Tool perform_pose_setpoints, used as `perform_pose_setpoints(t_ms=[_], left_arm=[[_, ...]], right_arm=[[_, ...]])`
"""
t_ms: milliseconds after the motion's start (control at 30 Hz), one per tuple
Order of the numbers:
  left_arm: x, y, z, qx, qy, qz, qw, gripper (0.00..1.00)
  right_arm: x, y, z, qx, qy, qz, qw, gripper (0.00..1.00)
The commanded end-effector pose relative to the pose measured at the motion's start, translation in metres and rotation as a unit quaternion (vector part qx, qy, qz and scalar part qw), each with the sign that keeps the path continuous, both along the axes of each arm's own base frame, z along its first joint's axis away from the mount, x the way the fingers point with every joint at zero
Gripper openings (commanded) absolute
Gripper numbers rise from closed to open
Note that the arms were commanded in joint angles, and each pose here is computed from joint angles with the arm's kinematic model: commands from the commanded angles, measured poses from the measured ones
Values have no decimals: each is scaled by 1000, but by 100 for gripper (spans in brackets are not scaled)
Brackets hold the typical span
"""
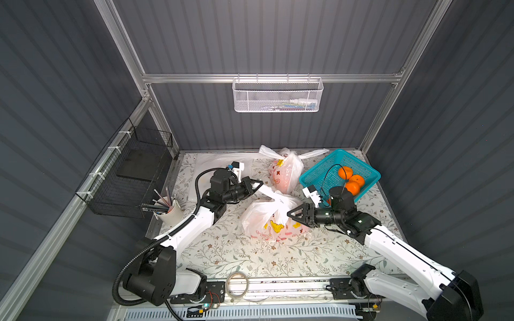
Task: Place the oranges into plastic bags & tie knots
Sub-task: Tie the plastic bag at the center of the board.
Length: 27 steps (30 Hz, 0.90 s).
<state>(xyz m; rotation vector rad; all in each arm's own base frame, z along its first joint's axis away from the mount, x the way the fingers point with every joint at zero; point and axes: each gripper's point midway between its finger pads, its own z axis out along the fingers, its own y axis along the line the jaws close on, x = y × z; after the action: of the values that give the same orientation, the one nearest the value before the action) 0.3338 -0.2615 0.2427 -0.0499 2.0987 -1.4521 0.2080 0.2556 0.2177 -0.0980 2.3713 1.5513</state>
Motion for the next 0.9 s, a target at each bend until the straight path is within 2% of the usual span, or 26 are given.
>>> perform_pose_setpoints(t_ms=[0,467,600,767,867], left_arm=[[-2,-1,19,-10,-34,-11,999,0],[-2,-1,17,-10,-32,-10,999,0],[-3,-2,17,-10,-32,-11,999,0],[-2,1,13,2,-32,-6,999,0],[-2,5,12,19,-37,1,999,0]], right_arm=[[12,4,19,18,-30,-9,999,60],[22,17,25,40,-29,5,999,44],[23,19,13,16,-20,10,1000,41],[21,15,7,-14,-23,11,1000,26],[19,7,4,-47,-29,7,998,12]])
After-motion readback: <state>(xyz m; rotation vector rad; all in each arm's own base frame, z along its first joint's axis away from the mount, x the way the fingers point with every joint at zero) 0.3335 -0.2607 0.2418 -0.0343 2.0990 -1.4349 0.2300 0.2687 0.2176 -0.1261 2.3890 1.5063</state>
